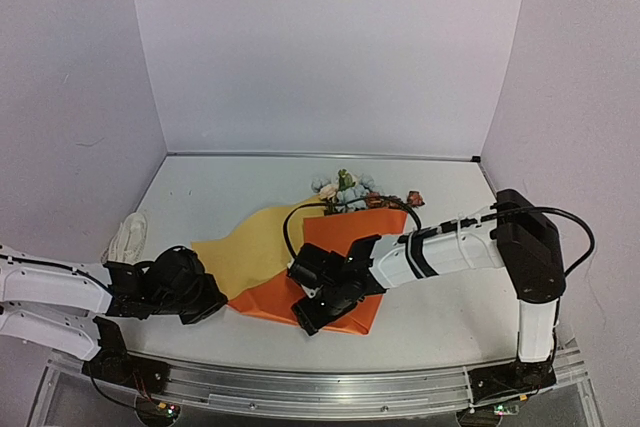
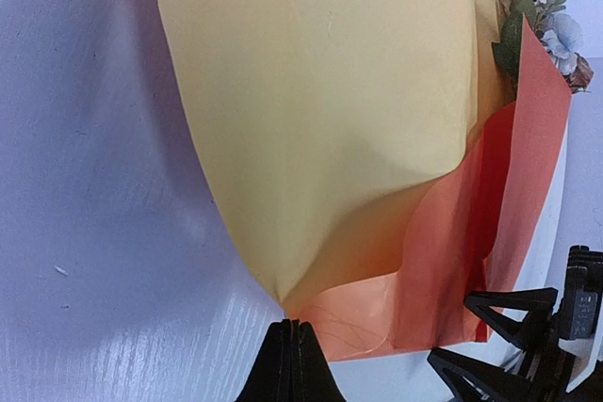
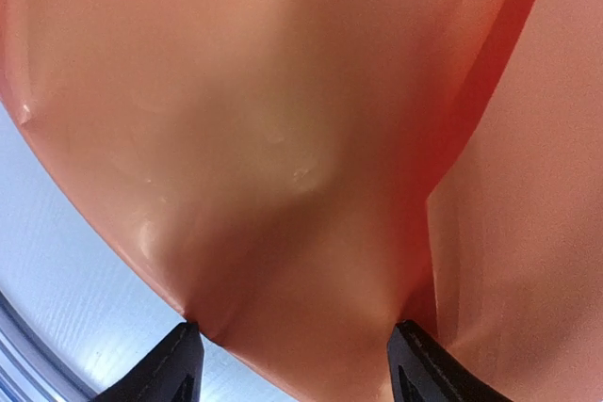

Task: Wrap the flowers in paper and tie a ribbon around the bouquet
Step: Pick up the two-thirds-folded wrapping paper from the center of the board, then fold the 2/3-folded wrapping paper at the center of the board.

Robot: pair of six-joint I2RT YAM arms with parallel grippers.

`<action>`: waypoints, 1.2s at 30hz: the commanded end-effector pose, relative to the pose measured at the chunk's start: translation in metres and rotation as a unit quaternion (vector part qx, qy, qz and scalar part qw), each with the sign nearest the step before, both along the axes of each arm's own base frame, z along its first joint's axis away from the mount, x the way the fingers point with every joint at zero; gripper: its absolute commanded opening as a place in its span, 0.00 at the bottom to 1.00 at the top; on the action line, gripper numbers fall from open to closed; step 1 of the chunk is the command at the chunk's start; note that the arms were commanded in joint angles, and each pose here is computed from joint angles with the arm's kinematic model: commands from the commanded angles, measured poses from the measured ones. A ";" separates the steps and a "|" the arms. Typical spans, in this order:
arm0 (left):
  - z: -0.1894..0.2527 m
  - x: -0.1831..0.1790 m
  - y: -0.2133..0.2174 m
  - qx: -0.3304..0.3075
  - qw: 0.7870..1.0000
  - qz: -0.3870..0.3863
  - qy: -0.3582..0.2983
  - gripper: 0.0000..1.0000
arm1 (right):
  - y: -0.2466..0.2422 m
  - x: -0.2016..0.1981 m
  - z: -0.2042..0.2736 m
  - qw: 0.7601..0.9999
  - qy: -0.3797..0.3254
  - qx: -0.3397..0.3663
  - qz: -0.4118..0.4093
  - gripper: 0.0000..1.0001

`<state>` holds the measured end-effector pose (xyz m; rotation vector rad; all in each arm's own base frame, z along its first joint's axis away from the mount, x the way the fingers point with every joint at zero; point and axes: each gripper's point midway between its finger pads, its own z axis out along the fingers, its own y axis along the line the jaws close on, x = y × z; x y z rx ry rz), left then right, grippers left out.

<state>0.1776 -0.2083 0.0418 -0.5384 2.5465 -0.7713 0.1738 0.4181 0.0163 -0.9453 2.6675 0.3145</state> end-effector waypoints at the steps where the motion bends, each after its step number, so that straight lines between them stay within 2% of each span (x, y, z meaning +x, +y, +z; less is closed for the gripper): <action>1: 0.019 0.009 -0.005 -0.007 1.000 0.000 -0.028 0.00 | 0.007 0.004 0.000 0.999 -0.026 -0.026 0.008 0.72; 9: 0.019 0.007 -0.007 -0.008 1.000 -0.010 -0.029 0.00 | 0.006 0.013 0.000 0.998 -0.043 -0.035 -0.026 0.73; 12: 0.019 0.006 -0.007 -0.008 0.999 -0.012 -0.029 0.00 | 0.006 0.015 0.002 0.998 -0.045 -0.036 -0.035 0.69; 17: 0.018 0.006 -0.006 -0.006 0.999 -0.014 -0.029 0.00 | 0.010 0.010 0.010 0.999 -0.032 -0.018 -0.039 0.52; 24: 0.015 0.004 -0.005 -0.005 1.000 -0.015 -0.025 0.00 | 0.024 -0.003 0.040 0.998 -0.003 0.046 -0.035 0.51; 28: 0.014 0.004 -0.005 -0.006 1.000 -0.015 -0.025 0.00 | 0.031 -0.009 0.042 0.996 0.021 0.072 -0.048 0.46; 30: 0.014 0.004 -0.005 -0.005 1.000 -0.014 -0.025 0.00 | 0.035 -0.008 0.042 0.995 0.026 0.082 -0.059 0.41; 34: 0.015 0.004 -0.004 -0.005 1.000 -0.013 -0.026 0.00 | 0.042 -0.007 0.036 0.993 0.036 0.087 -0.077 0.20; 36: 0.016 0.004 -0.003 -0.004 1.000 -0.012 -0.027 0.00 | 0.042 -0.006 0.029 0.993 0.037 0.080 -0.083 0.13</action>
